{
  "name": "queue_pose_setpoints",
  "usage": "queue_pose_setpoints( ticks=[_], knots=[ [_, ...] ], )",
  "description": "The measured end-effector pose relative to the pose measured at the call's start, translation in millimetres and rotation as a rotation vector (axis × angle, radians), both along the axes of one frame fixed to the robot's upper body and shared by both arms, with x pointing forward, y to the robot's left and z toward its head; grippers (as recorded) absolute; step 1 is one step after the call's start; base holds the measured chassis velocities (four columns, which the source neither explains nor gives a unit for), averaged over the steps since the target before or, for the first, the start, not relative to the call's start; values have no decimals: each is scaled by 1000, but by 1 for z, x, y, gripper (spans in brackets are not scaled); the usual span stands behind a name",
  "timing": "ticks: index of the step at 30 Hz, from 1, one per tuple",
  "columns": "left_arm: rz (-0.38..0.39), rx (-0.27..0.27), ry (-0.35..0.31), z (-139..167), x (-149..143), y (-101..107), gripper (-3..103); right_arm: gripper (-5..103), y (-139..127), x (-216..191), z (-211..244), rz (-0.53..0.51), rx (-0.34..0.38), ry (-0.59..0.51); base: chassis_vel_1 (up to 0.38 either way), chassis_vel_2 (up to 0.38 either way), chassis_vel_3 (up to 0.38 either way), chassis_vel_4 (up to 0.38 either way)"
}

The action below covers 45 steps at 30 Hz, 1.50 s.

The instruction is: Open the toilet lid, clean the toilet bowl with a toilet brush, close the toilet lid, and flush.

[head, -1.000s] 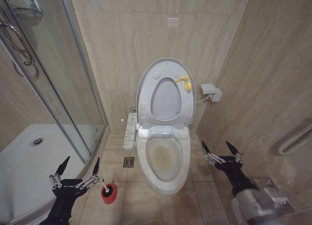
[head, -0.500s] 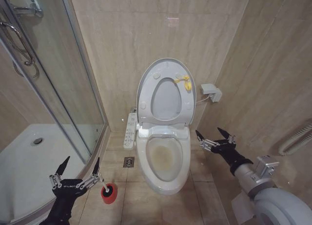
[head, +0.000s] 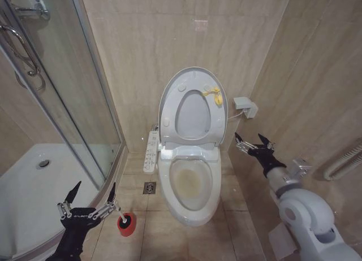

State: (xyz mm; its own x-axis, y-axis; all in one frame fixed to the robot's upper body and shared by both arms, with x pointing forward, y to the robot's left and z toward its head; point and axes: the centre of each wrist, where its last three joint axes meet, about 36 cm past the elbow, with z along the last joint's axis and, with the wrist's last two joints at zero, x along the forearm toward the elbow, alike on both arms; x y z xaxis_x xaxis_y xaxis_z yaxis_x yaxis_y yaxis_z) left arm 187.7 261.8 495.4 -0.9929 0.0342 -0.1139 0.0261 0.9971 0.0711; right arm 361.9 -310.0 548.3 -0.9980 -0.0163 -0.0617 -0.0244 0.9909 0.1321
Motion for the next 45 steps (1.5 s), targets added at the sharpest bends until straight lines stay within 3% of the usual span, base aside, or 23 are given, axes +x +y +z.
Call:
queue_pose_setpoints(
  ticks=[18, 34, 45],
  knots=[
    [0, 0, 0, 0, 0, 0, 100, 100, -17, 46, -13, -37, -12, -68, 0, 0, 0, 0],
    [0, 0, 0, 0, 0, 0, 100, 100, -27, 112, -5, -40, -69, -112, 0, 0, 0, 0],
    [0, 0, 0, 0, 0, 0, 100, 100, -29, 149, 6, -56, -63, -135, 0, 0, 0, 0]
  ],
)
